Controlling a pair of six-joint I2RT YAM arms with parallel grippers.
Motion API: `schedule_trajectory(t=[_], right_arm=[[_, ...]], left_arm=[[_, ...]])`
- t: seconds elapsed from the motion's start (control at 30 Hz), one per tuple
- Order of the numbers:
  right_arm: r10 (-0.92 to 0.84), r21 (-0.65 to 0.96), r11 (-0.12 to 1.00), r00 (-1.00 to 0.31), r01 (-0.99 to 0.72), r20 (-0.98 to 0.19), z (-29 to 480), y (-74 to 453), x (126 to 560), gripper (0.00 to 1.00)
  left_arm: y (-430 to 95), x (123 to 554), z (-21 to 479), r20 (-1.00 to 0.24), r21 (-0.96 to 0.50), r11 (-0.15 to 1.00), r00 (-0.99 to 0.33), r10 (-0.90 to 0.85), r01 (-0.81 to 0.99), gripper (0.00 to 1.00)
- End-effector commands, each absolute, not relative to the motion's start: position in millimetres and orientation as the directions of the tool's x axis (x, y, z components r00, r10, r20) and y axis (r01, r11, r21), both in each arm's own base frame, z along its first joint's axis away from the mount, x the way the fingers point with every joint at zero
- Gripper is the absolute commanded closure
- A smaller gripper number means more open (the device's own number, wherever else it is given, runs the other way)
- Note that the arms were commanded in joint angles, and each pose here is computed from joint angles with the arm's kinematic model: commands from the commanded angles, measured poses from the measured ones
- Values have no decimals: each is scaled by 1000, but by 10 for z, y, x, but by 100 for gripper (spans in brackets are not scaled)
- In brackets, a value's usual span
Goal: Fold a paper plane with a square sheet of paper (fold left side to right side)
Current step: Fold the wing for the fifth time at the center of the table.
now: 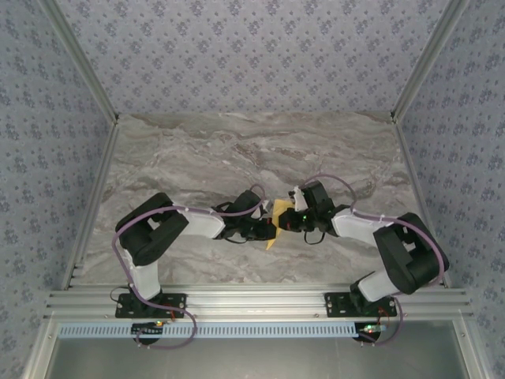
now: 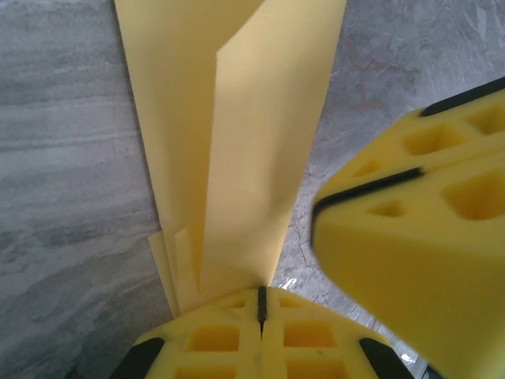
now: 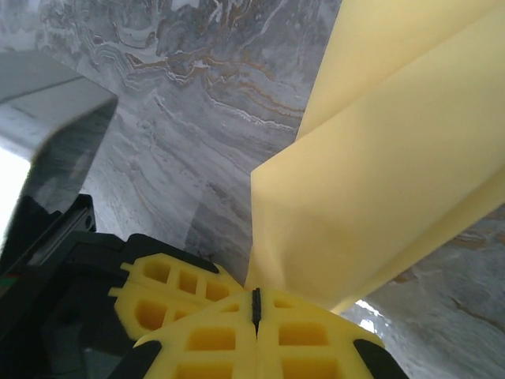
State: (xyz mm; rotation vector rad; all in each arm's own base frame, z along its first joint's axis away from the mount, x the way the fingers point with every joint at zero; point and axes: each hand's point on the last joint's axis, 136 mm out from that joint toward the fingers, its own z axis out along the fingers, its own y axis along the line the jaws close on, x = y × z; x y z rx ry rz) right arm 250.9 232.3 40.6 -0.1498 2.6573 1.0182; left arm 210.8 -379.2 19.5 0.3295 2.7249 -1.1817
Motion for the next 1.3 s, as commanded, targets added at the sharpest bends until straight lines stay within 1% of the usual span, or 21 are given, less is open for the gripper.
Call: schedule_trajectory(t=[0.0,0.27,0.57,1.27], right_arm=[[1,636,744,-950,-208,-312,408,2404,2576,99],[-36,568,798,-957,-201,-288,132,2283,2597,99],[-22,551,816,-962,-174,-271,-2,2115,2675,99],[59,583,805,-963,-111,-265,42,1745,3326,99]], left_arm=[[-3474,1931,-290,-128,-579,790,-980,153,199,96],[-3441,1902,-314,-112,-574,798,-983,148,185,97],[-3419,1882,-350,-97,-571,803,-985,140,170,98],[-3393,1866,-395,-87,-560,812,-986,142,166,99]])
